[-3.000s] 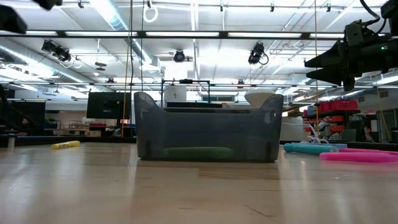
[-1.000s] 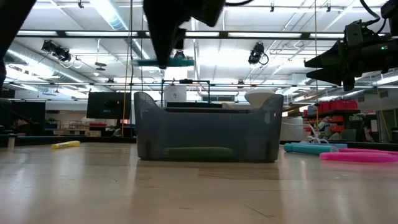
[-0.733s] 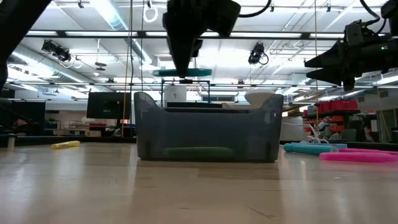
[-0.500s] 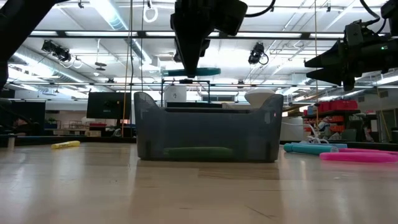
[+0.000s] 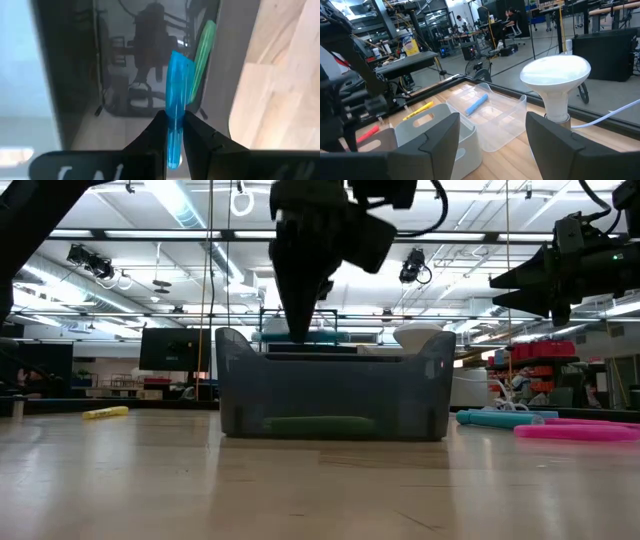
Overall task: Pick & Place Markers
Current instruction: Put the blue pen into the black bin
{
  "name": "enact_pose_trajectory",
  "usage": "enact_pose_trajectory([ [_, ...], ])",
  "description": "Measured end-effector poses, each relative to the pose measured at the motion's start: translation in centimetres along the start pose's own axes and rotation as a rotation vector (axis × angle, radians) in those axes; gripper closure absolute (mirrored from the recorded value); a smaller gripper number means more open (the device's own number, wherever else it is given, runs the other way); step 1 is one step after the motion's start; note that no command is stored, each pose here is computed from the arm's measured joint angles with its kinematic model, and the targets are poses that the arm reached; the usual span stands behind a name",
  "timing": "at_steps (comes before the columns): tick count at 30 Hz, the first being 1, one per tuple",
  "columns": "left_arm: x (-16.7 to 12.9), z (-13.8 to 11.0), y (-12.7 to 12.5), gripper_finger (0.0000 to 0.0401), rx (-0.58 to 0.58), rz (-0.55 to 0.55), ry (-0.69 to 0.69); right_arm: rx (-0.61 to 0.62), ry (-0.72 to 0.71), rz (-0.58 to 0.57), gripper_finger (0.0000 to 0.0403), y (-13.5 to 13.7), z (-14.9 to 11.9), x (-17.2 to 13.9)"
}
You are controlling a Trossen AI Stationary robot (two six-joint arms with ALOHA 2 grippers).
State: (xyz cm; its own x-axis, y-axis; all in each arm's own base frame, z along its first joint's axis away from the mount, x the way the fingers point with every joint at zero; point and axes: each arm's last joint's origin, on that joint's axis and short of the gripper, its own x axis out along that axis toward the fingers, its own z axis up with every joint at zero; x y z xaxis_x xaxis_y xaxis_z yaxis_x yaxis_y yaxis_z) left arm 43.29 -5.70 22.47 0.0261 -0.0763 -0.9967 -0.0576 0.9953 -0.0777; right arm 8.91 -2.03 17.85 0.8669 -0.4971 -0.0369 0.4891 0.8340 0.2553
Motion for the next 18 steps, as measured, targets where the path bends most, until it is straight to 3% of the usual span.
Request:
enact_pose_trajectory([
  [9, 1.5, 0.6, -0.3, 0.0358, 0.002, -0.015, -0.070, 0.001, 0.000, 0.000, 0.0172, 0.0, 0.0, 0.0],
  [18, 4.6, -0.1, -0.1, 0.0358, -0.006, -0.030, -0.035, 0.000, 0.000, 0.000, 0.0172, 0.0, 0.0, 0.0],
])
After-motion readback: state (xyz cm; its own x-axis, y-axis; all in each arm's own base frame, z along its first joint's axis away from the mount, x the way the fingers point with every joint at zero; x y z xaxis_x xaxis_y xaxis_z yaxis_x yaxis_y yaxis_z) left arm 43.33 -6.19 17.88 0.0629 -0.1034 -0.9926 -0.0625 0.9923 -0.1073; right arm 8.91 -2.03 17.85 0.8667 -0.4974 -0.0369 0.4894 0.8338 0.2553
